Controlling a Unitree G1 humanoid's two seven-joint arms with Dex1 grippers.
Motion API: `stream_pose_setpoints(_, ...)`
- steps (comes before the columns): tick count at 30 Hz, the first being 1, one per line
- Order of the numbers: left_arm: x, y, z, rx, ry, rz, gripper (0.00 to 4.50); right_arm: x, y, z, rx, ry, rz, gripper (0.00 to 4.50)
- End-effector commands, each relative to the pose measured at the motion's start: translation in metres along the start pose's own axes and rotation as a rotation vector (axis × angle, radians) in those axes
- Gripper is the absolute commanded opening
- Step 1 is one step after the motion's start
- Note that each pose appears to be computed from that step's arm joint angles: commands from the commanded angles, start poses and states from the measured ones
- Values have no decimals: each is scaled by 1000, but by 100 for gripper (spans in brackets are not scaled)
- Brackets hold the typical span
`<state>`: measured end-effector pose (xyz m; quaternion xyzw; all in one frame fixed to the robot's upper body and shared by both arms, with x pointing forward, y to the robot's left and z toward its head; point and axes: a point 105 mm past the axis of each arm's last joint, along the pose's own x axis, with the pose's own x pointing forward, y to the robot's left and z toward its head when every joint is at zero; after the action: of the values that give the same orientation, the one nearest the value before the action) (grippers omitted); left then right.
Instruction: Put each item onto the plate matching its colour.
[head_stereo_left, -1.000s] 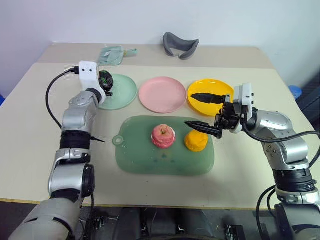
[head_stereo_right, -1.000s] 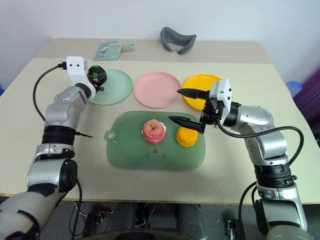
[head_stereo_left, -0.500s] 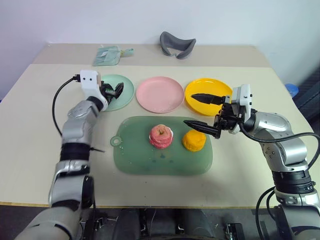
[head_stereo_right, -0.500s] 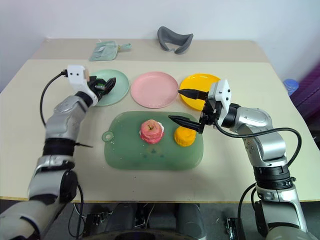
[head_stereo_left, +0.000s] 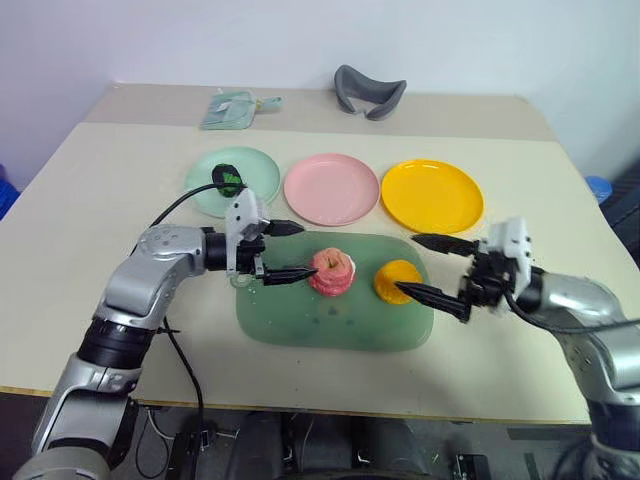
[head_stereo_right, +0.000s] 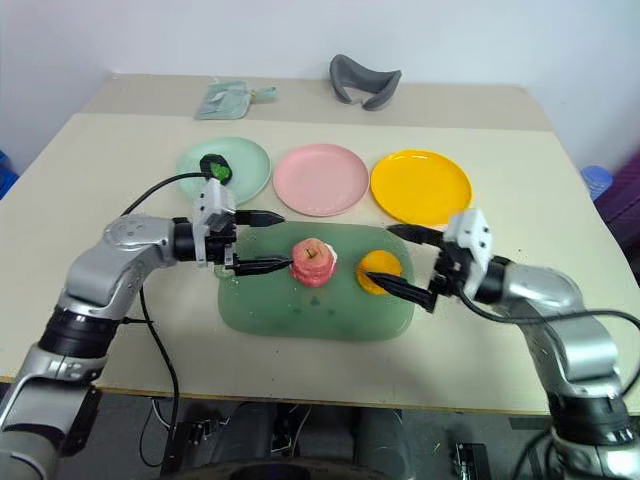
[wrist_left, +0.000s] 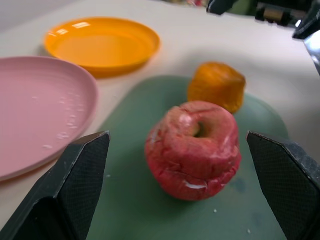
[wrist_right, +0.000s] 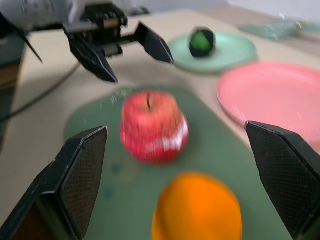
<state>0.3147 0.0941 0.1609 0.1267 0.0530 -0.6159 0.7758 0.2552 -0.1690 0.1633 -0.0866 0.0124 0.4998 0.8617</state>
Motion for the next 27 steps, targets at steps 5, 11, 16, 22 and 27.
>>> stream_pose_setpoints(5, 13, 1, 3, 64, 10, -119, 446, -42, 16, 6, -12, 57, -123, 450)
stream_pose_setpoints(11, 27, -3, -5, 67, 31, -205, 446, -43, 20, 11, -22, 52, -156, 450)
stream_pose_setpoints(16, 38, -1, -8, 87, 57, -226, 446, -39, 21, 14, -27, 45, -156, 450)
stream_pose_setpoints(22, 54, 10, 8, 99, -52, -127, 324, -37, 18, 17, -37, 28, -159, 450)
stream_pose_setpoints(27, 67, 49, 39, 84, -194, 155, 324, -32, 13, 21, -58, 3, -163, 450)
